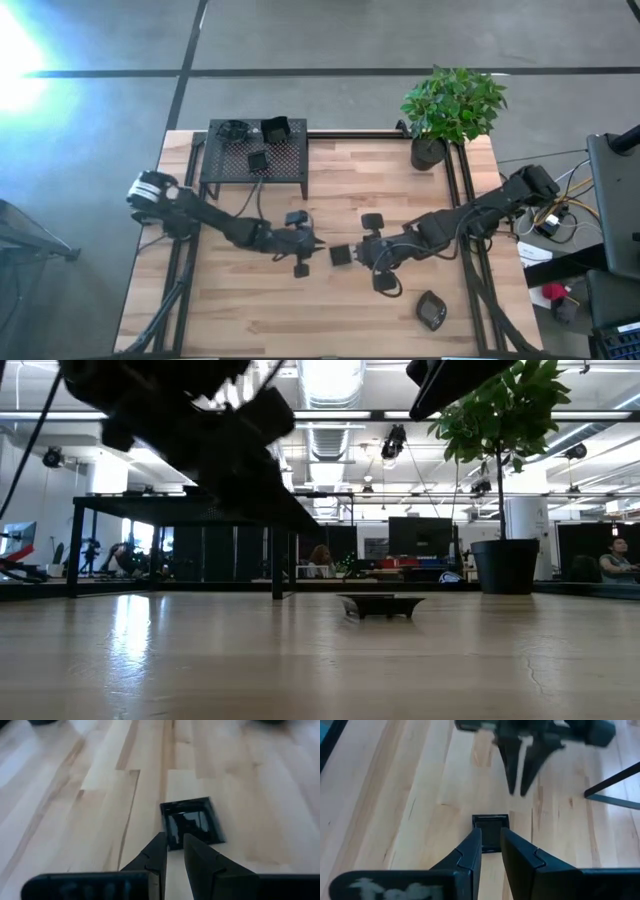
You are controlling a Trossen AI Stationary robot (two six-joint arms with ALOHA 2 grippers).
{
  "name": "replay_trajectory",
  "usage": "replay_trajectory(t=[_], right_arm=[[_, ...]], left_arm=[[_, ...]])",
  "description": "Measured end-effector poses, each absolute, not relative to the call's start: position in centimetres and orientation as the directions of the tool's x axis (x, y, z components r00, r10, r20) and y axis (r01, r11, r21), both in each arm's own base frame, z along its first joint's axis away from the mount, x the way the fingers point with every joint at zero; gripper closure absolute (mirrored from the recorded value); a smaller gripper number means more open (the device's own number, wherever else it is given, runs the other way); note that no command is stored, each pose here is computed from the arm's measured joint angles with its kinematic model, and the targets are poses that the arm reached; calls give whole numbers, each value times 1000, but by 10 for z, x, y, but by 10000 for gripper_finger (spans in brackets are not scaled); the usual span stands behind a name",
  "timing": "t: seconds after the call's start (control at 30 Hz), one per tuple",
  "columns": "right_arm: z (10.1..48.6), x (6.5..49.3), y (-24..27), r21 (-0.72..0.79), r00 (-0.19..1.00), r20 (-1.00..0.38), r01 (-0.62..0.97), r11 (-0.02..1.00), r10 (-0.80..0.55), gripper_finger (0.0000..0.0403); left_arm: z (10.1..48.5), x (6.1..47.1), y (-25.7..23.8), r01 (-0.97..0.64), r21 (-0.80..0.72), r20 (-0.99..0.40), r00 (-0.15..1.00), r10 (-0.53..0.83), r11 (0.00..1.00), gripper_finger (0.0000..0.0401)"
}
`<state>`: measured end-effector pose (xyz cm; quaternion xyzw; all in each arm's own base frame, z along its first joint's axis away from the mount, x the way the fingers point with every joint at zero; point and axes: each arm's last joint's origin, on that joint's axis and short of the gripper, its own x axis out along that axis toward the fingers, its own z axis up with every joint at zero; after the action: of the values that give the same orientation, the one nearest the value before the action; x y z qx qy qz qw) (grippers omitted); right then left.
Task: Pick & Place Mini shaped plates
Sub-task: Stack the square plate on top of the stacked square plate on the shelf
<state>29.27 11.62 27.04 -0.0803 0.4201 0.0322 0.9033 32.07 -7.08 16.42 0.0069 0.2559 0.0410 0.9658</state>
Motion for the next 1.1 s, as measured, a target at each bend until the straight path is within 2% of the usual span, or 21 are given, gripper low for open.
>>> replay_trajectory(t=[0.33, 0.5, 1.1], right_arm=[[263, 291, 115, -124, 629, -777, -129, 984, -16, 335], [261, 290, 115, -118, 622, -782, -121, 986, -18, 336], [260, 290, 115, -116, 622, -783, -117, 986, -18, 339]], left_arm=[[147, 357, -55, -151, -79, -532, 842, 87, 985, 341], [140, 364, -49, -117, -166, -554, 832, 6, 979, 341], [121, 368, -44, -157, -191, -577, 817, 18, 969, 341]])
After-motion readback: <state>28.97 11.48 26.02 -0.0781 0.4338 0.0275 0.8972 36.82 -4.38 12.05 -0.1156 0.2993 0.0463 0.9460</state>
